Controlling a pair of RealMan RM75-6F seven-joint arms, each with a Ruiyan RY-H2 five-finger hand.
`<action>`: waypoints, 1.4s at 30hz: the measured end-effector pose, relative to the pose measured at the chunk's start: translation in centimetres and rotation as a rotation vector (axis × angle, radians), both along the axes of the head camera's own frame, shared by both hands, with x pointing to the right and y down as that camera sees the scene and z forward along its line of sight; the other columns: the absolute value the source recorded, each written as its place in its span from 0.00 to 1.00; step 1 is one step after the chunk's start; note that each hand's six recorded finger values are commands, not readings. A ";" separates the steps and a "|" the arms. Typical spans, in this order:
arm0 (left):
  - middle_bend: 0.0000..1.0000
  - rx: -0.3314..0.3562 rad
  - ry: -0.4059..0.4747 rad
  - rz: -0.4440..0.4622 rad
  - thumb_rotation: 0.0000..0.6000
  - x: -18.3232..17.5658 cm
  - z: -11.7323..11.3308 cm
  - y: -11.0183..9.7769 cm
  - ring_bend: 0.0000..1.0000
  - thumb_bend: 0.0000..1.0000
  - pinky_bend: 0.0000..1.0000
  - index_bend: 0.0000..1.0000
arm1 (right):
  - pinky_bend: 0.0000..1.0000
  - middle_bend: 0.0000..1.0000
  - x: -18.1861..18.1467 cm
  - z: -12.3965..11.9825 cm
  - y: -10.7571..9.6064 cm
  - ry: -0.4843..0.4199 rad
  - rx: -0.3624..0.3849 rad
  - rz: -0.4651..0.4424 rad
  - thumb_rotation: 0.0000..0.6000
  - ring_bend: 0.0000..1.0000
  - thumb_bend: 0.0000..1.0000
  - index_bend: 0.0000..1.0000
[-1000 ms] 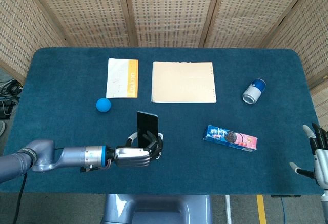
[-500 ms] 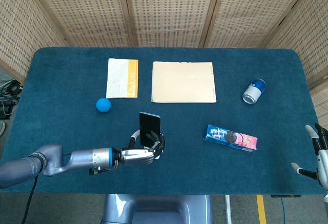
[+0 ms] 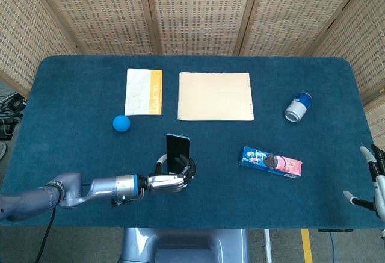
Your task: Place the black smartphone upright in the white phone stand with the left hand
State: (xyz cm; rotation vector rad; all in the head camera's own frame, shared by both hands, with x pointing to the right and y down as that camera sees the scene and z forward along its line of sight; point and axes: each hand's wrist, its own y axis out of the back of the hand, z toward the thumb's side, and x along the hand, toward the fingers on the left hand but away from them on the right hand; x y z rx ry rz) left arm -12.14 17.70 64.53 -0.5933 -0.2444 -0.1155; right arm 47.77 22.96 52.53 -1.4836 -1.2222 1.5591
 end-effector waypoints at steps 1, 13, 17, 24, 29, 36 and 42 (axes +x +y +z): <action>0.56 0.001 -0.001 0.002 1.00 0.1 0.0 0.0 0.59 0.10 0.49 0.61 | 0.00 0.00 0.0 0.0 0.0 0.000 0.000 0.000 1.00 0.00 0.00 0.05; 0.55 0.009 -0.024 0.014 1.00 0.1 0.8 0.7 0.58 0.10 0.48 0.59 | 0.00 0.00 0.1 0.0 0.0 -0.008 -0.001 0.002 1.00 0.00 0.00 0.05; 0.54 0.006 -0.029 0.019 1.00 0.0 1.0 1.0 0.58 0.10 0.48 0.59 | 0.00 0.00 0.1 0.0 0.0 -0.008 -0.001 0.002 1.00 0.00 0.00 0.05; 0.53 0.004 -0.041 0.028 1.00 -0.1 1.3 1.4 0.57 0.10 0.46 0.57 | 0.00 0.00 0.0 0.0 0.0 -0.010 -0.004 -0.001 1.00 0.00 0.00 0.05; 0.51 0.003 -0.053 0.038 1.00 -0.2 1.5 1.8 0.57 0.08 0.46 0.54 | 0.00 0.00 0.0 0.0 0.0 -0.010 -0.003 0.000 1.00 0.00 0.00 0.05; 0.07 0.019 -0.048 0.030 1.00 -0.3 1.3 1.5 0.20 0.00 0.20 0.16 | 0.00 0.00 0.0 -0.1 0.0 -0.011 -0.001 -0.003 1.00 0.00 0.00 0.05; 0.00 0.008 -0.036 0.015 1.00 -0.8 0.6 1.3 0.00 0.00 0.07 0.00 | 0.00 0.00 -0.1 0.0 0.0 -0.009 -0.003 -0.006 1.00 0.00 0.00 0.05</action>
